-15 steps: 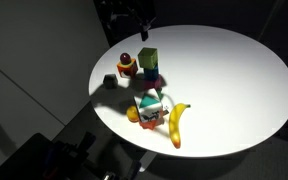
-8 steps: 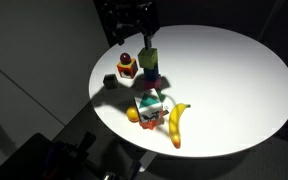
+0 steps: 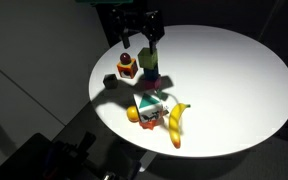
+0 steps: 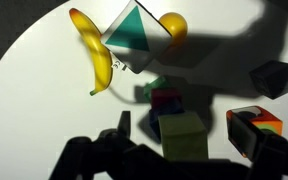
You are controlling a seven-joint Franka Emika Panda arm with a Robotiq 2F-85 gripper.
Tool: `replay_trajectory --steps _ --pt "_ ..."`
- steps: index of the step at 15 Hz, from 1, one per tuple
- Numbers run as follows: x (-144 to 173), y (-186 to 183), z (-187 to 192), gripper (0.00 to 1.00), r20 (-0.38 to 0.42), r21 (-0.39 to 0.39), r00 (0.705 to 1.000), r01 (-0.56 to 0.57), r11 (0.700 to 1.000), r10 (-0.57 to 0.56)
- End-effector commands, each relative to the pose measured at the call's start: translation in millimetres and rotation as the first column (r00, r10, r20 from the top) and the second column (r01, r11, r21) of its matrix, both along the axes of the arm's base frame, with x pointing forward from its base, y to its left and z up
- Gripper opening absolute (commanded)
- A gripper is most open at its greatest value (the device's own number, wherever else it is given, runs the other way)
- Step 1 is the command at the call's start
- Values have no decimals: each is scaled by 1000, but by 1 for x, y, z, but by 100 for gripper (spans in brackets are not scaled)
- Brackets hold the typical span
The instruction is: Pick up the lime green block and put it on the gray block
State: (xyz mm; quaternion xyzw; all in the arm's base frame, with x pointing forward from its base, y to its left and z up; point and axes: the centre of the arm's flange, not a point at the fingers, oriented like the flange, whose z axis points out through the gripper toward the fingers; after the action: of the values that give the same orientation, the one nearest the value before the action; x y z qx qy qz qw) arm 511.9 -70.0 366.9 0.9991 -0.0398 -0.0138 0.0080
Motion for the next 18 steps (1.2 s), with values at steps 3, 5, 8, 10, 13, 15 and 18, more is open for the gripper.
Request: replay_trajectory --steps 3,5,8,10,13,15,18 --pt "27 -7 -4 100 14 17 1000 -15 1000 15" --pt "33 -8 -8 100 13 14 1000 -26 1000 26" --pt "41 -9 -13 100 11 11 999 -54 998 54" --pt "44 -9 -18 100 12 9 996 -84 996 84" --pt "50 -5 -23 100 14 2 994 -106 994 106" --pt "54 -2 -28 100 13 1 994 -112 994 112" --pt "58 3 -32 100 9 -1 993 -117 993 117"
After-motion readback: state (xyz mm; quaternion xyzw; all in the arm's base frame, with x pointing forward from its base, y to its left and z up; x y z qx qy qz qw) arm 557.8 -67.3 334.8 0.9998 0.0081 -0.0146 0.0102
